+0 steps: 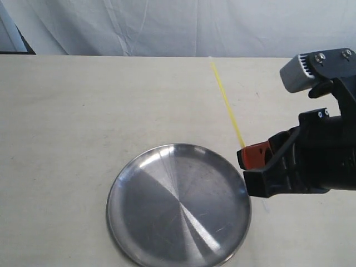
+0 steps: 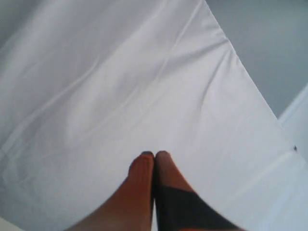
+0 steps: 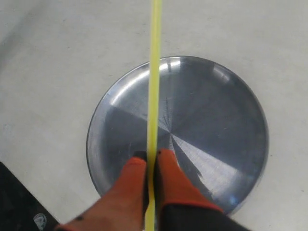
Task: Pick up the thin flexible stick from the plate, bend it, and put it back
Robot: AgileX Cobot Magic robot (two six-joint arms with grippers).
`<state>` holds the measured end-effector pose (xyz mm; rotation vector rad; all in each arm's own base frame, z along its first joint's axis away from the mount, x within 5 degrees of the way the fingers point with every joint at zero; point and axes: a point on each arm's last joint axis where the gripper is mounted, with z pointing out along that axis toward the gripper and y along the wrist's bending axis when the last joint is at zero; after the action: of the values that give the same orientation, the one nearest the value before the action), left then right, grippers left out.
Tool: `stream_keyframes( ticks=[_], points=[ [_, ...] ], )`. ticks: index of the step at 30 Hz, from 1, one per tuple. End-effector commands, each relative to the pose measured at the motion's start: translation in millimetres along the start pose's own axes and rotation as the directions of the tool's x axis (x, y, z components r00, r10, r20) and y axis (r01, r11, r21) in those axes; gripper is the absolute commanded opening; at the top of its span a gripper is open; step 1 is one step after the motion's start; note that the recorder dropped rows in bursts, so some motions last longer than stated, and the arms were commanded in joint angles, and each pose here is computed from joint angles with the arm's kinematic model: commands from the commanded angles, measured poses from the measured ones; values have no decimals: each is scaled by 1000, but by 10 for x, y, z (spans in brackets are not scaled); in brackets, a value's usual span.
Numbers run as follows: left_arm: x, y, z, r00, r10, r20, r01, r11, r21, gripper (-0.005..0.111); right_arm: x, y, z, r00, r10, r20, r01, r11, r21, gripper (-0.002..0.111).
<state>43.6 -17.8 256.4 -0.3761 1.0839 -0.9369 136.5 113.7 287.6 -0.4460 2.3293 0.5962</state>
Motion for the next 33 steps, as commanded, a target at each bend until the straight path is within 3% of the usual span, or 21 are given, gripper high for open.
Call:
stream_keyframes(
  ticks=[1, 3, 6, 9, 12, 15, 17, 20, 22, 28, 33],
  points=[
    [7, -238, 16, 985, 156, -76, -143, 978, 155, 0, -7, 3, -9, 1000, -15, 19, 16, 1000, -8, -1],
    [-34, -306, 22, 981, 188, -53, -176, 966, 187, 0, -7, 4, -9, 999, -29, 19, 29, 1000, -8, -1],
    [-112, -397, 26, 994, 105, -12, -100, 969, 228, 0, -6, 11, -9, 999, -27, 18, 28, 999, -16, -1],
    [-139, -489, 19, 993, 118, -4, -112, 952, 286, 0, -5, 35, -10, 999, -32, 19, 32, 999, -42, -1],
    [-98, -590, 15, 961, 270, -58, -235, 911, 337, 0, -10, 70, -12, 999, -28, 24, 30, 996, -81, -1],
    [-9, -583, 96, 904, 340, -258, -260, 918, 299, 0, -26, 106, -17, 998, -35, 45, 41, 992, -120, -1],
    [30, -530, 200, 876, 278, -393, -200, 953, 228, 0, -39, 125, -20, 997, -39, 60, 48, 989, -140, -1],
    [109, -508, 345, 829, 205, -520, -88, 967, 241, 0, -61, 141, -24, 995, -42, 87, 55, 986, -156, -1],
    [163, -509, 438, 792, 118, -599, 44, 968, 249, 0, -65, 153, -26, 995, -43, 91, 58, 984, -168, -1],
    [253, -475, 649, 668, -34, -743, 300, 926, 228, 1, -86, 259, -53, 991, -49, 125, 83, 956, -282, -1],
    [215, -404, 825, 674, -206, -709, 446, 879, 169, 18, -113, 311, -57, 989, -26, 148, 75, 938, -339, -1]
  ],
)
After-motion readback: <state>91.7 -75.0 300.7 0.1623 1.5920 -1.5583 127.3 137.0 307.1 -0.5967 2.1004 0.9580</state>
